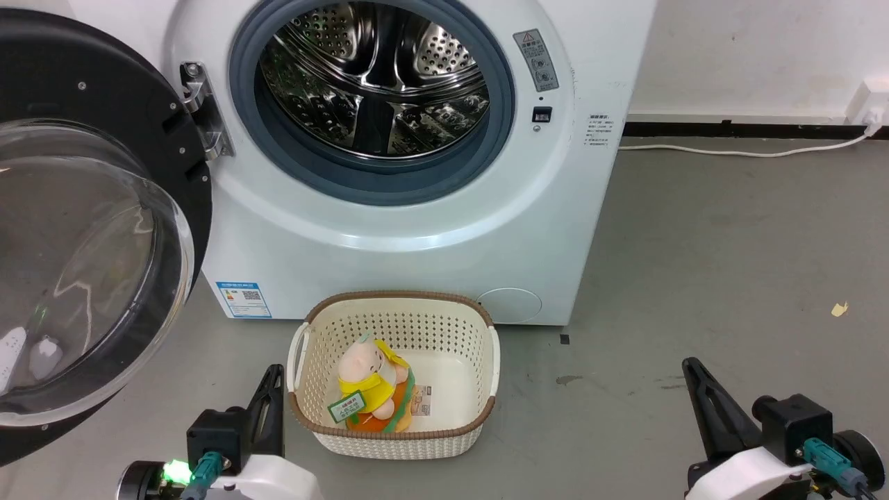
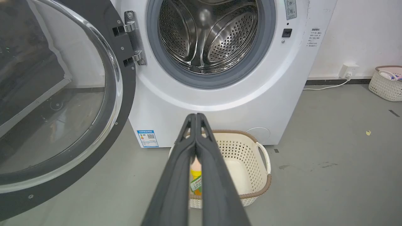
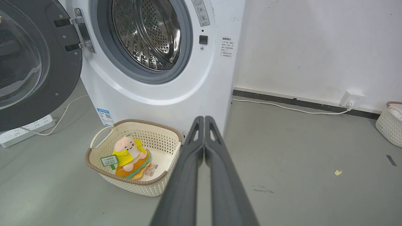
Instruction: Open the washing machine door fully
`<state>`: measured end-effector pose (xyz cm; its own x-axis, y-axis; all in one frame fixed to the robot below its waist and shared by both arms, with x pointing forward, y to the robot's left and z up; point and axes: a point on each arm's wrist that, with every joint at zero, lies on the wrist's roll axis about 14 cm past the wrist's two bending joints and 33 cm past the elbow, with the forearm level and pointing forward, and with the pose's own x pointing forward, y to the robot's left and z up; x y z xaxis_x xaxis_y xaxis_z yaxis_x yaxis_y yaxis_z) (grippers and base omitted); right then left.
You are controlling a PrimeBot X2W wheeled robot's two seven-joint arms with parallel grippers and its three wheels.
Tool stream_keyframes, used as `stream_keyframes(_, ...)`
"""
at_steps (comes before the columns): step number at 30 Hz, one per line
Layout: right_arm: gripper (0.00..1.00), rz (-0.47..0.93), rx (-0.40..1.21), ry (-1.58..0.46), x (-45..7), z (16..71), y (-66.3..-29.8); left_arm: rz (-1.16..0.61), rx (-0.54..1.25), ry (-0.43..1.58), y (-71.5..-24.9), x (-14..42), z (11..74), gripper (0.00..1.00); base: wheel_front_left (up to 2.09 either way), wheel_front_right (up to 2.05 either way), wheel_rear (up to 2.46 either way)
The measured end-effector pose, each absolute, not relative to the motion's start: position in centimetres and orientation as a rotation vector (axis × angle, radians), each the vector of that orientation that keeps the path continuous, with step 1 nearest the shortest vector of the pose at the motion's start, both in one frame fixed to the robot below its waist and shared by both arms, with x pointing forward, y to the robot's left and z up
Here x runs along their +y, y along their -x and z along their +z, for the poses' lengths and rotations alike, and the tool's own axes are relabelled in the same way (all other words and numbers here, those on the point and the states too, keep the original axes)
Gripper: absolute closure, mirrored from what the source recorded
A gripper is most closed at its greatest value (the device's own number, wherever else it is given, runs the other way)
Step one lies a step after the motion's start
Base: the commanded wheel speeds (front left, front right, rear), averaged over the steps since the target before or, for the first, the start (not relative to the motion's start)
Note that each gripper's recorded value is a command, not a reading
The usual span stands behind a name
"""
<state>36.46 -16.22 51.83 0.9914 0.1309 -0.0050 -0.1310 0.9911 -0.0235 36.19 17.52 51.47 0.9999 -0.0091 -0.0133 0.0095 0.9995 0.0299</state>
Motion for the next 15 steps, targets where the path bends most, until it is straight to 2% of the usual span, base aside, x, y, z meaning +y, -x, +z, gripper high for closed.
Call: stream_keyframes(15, 1.0, 0.129, 0.018, 0.04, -16.22, 51.89, -36.66, -0.005, 0.013, -0.038, -36.75, 17.58, 52.02, 1.0, 0.0, 0.0, 0.0)
